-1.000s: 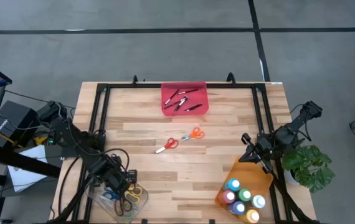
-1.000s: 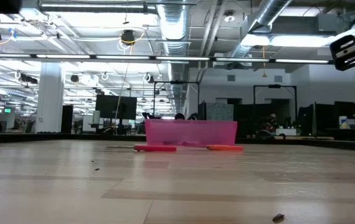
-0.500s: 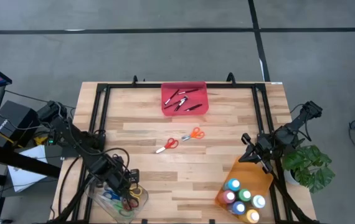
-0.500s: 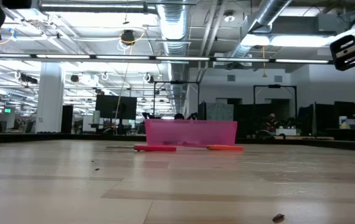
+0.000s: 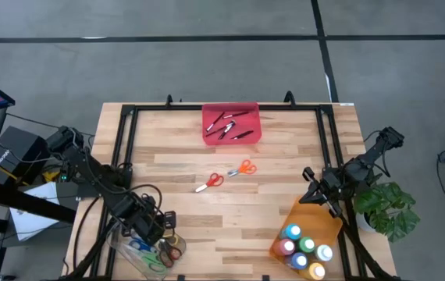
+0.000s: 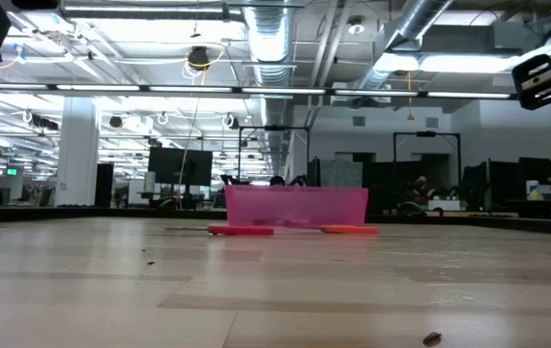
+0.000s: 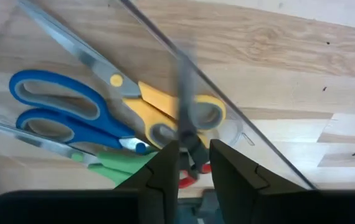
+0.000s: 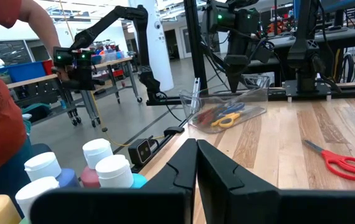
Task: Pick & Place Paint Supplies
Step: Put the black scissors into the transparent bin, then put the red scissors into the transparent bin
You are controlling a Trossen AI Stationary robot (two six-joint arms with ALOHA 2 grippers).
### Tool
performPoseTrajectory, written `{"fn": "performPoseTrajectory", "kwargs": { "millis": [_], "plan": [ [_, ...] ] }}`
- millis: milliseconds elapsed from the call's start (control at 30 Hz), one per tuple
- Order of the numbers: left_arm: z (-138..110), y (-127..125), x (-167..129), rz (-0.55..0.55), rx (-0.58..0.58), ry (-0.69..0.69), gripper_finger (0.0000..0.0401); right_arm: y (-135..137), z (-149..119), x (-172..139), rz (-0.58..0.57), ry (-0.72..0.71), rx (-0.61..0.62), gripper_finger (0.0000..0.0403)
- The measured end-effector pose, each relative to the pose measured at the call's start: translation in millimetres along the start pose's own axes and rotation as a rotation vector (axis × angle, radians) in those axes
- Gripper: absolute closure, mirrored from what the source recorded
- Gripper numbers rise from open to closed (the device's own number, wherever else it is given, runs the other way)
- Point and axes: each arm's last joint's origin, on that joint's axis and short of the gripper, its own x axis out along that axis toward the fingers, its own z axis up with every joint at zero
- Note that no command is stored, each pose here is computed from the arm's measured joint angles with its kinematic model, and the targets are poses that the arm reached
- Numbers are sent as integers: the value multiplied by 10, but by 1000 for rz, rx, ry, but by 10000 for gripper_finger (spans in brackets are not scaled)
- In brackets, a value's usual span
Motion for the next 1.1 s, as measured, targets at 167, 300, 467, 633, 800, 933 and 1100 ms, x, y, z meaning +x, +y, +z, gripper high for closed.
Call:
{"fn": "performPoseTrajectory", "kwargs": {
  "millis": [167,300,467,633,800,933,1100],
  "plan": [
    [-19,-15,-1,-15,-7,21,305,0,1,0,0,0,0,394],
    [-17,-14,-4,-13,-8,21,290,0,1,0,0,0,0,394],
    [4,-79,-74,-99,-29,34,272,0,1,0,0,0,0,394],
    [53,-300,-362,-515,-56,4,268,0,1,0,0,0,0,394],
    [311,-602,-788,-923,-3,-199,281,0,1,0,0,-1,0,394],
    [647,-961,-1082,-1123,140,-392,294,0,2,0,-1,-1,0,395],
    [1133,-1356,-1224,-1175,400,-603,303,0,1,0,0,0,0,395]
  ]
}}
